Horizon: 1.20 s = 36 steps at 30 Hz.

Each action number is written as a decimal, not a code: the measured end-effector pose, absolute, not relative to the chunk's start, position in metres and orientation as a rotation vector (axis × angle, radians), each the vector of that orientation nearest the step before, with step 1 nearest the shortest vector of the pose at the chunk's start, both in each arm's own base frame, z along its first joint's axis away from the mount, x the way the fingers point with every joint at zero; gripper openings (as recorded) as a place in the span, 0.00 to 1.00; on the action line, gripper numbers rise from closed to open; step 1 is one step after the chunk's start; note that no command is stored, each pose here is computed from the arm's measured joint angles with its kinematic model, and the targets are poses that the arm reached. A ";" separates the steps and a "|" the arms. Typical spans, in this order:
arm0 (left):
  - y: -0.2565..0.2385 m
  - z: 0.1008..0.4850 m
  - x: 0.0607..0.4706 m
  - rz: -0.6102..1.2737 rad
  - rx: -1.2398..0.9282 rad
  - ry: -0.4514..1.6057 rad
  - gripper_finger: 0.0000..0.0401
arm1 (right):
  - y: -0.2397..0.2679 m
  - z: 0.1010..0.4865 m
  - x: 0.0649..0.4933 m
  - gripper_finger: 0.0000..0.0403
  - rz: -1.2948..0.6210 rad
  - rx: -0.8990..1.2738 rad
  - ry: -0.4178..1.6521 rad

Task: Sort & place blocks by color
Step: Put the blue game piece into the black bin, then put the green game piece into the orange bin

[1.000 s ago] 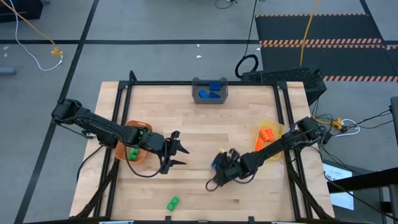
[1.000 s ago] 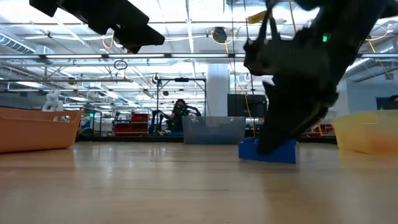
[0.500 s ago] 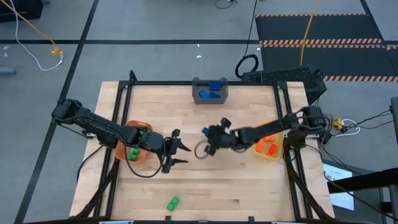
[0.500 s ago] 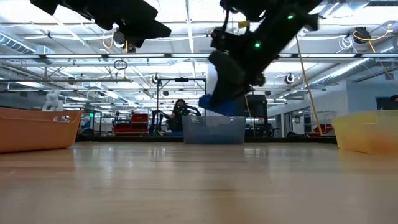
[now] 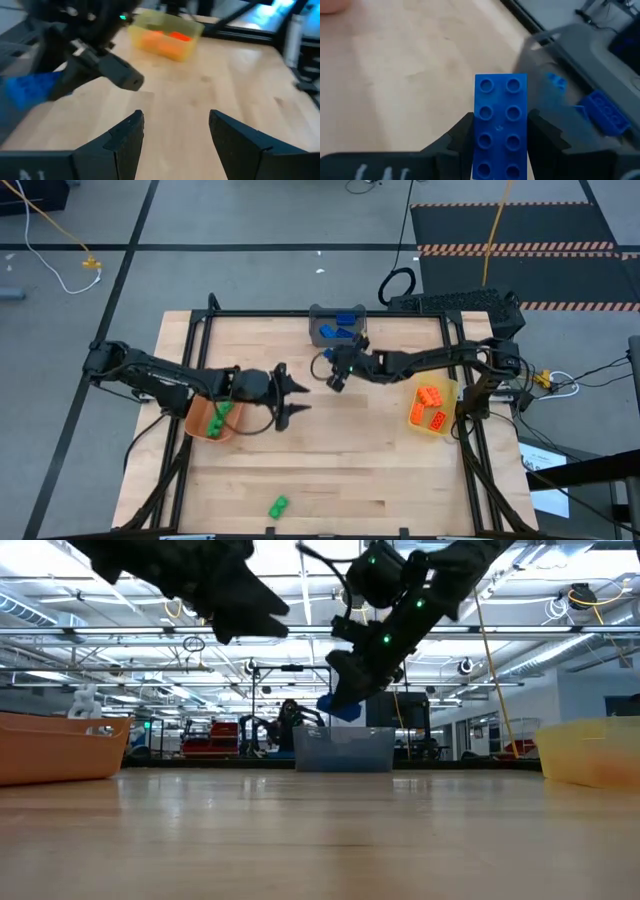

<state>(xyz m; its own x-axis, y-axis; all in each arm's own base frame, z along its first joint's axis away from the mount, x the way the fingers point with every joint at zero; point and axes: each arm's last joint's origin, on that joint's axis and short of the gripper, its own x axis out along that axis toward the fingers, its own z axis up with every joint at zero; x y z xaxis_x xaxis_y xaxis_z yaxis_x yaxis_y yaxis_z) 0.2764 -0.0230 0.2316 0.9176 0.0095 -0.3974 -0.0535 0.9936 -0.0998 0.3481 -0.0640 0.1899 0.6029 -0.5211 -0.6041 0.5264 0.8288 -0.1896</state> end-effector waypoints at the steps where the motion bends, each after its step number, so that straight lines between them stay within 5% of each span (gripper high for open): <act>1: -0.018 0.232 0.277 0.053 -0.121 0.407 0.56 | -0.071 0.190 0.347 0.30 -0.618 0.011 0.701; 23: 0.013 0.224 0.273 0.080 -0.090 0.526 0.56 | -0.185 0.196 0.311 0.30 -0.754 0.104 0.625; 31: 0.012 0.216 0.268 0.086 -0.097 0.630 0.56 | -0.183 0.197 0.312 0.87 -0.754 0.118 0.617; 36: -0.001 0.210 0.264 0.071 -0.162 0.699 0.56 | -0.174 0.199 0.317 0.96 -0.727 0.102 0.612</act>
<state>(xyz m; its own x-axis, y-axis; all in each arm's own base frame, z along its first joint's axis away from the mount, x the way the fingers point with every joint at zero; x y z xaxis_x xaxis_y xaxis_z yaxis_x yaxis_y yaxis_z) 0.2638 -0.0007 0.2104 0.7637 0.0112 -0.6454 -0.1197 0.9850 -0.1246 0.3168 -0.1745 0.1991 0.5818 -0.5927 -0.5570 0.6502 0.7504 -0.1193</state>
